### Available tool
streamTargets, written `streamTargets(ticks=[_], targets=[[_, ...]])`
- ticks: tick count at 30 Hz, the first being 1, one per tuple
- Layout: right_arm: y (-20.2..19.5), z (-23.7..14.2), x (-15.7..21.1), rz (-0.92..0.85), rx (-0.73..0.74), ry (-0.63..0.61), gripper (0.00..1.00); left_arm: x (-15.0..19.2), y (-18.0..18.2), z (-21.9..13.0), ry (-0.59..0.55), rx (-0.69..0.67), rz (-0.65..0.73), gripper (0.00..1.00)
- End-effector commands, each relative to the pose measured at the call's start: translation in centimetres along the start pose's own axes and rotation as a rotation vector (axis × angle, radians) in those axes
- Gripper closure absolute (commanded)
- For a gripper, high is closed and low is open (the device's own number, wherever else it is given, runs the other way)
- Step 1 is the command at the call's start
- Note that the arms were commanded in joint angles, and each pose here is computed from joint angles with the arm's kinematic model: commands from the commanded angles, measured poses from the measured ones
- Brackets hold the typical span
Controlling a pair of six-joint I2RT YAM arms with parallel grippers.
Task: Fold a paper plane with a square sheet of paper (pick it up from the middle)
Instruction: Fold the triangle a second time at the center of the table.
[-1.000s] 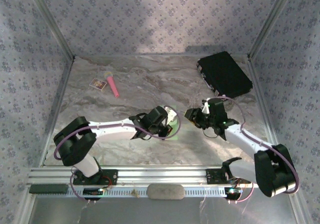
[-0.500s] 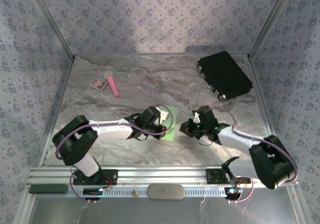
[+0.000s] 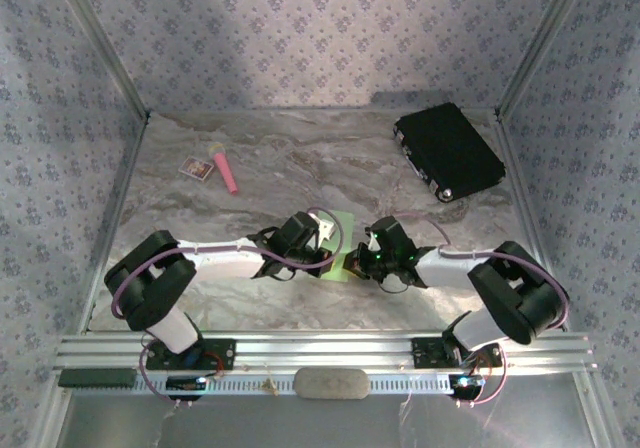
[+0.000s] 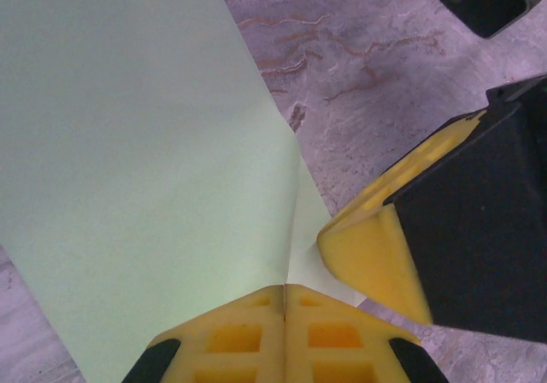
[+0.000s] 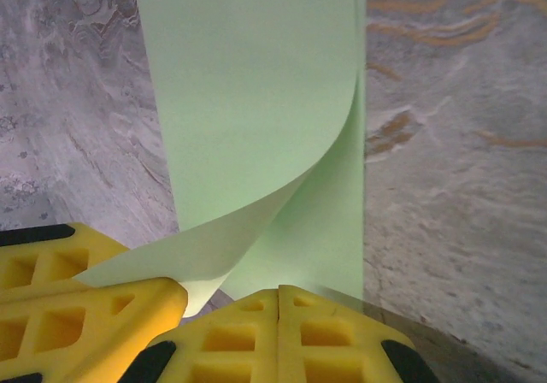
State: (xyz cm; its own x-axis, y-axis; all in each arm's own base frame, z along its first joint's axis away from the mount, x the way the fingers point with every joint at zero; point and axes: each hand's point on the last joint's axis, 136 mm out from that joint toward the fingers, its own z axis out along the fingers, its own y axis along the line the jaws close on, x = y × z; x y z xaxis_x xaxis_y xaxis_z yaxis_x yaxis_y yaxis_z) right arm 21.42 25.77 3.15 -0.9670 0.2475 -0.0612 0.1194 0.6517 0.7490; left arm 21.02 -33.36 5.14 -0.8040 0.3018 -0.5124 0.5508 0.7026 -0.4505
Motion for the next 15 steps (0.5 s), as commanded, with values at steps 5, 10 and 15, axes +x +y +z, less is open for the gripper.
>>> streamTargets(ticks=[5,10,15], targets=[[-2.2,-0.1,-0.5,0.006,0.102,0.0,1.0,-1.0,-0.8,-0.3,-0.044,0.057,-0.054,1.0],[-3.7,-0.9,-0.8,-0.013,0.164,0.019,1.0,-1.4,-1.2,0.3,-0.052,0.089,-0.111,1.0],[-3.4,-1.5,-1.5,-0.056,0.164,0.032,1.0,-1.9,-1.4,1.0,-0.068,0.112,-0.181,1.0]])
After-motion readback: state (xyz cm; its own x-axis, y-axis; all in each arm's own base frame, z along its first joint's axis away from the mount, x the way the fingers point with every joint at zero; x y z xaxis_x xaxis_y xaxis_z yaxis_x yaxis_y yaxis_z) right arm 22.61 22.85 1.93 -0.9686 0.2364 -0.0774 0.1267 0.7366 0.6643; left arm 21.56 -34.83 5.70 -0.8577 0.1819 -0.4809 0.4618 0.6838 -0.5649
